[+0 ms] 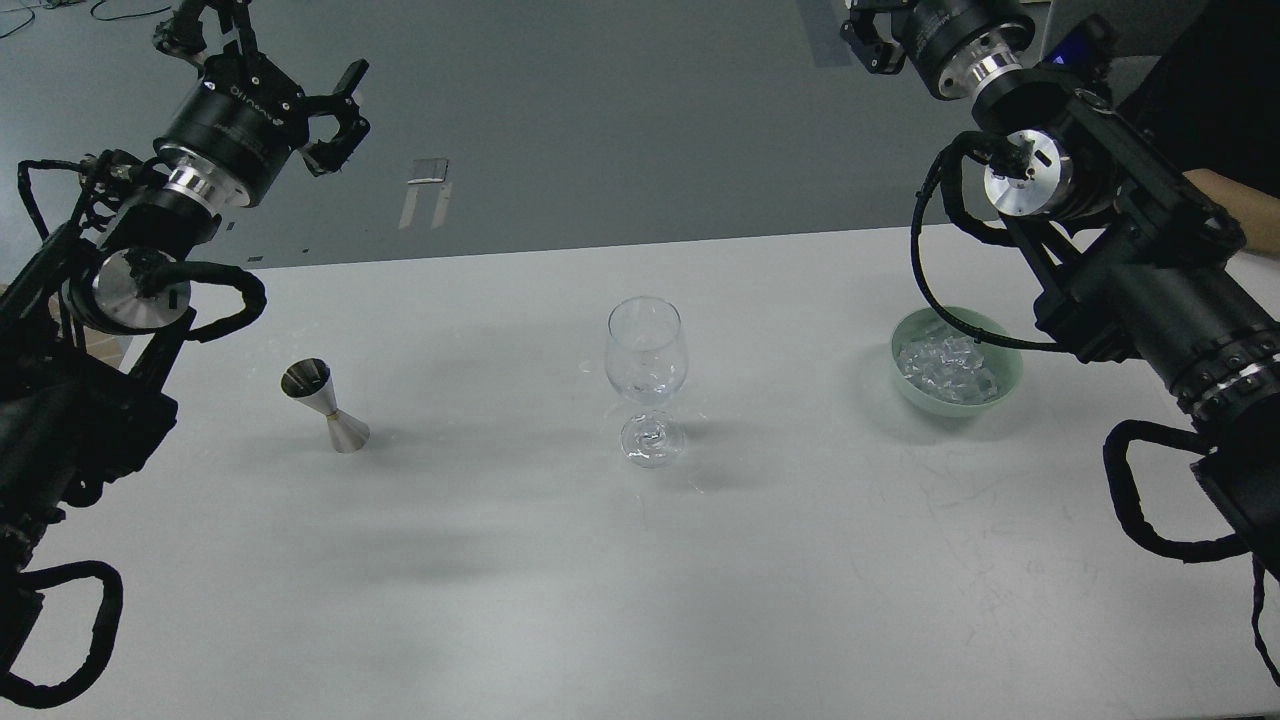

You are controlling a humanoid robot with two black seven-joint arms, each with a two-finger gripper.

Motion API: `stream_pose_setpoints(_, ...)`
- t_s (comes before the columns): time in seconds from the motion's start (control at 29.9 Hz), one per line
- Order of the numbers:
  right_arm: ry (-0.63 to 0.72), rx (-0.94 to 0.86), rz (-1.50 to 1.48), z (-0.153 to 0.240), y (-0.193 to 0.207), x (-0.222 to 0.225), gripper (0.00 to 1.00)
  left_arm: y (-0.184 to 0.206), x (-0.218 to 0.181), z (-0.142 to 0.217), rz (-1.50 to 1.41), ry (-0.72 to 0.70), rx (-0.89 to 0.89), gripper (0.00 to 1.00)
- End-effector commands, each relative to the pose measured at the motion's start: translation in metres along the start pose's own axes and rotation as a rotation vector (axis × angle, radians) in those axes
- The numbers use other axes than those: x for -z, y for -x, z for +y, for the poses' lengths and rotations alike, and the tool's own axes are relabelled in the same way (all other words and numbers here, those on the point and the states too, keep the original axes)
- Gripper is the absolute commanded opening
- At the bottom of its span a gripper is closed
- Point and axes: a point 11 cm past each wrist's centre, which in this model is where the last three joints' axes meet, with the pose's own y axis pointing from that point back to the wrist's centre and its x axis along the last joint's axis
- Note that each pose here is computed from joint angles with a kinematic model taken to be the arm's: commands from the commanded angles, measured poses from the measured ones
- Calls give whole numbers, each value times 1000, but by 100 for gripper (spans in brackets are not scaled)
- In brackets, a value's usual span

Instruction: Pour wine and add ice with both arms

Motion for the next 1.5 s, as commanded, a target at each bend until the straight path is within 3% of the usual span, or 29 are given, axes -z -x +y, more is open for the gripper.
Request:
stream_pose_setpoints(0.0,1,1,-3,0,1,-1,100,-1,-2,0,1,10,-2,99)
stream_pose_setpoints(0.4,4,7,-1,-2,5,-2,100,8,-16,5,-73,9,44,99)
stream_pose_setpoints(0.7,8,-12,2,0,0,-4,100,12,-11,34,-107,-45,25,99)
stream_pose_setpoints(0.87,13,-18,5,0,-2,-5,100,8,-19,69,15,-3,-16,99)
stream_pose_setpoints(1.0,17,-21,5,1,-3,-8,100,6,-27,105,57,-54,-49,97)
stream_pose_setpoints(1.2,27,-24,-1,3,-3,-13,100,-10,-28,166,267,-36,-256,96)
stream_pose_setpoints(1.47,39,-35,0,3,-2,-17,100,-11,24,252,479,-25,-409,96)
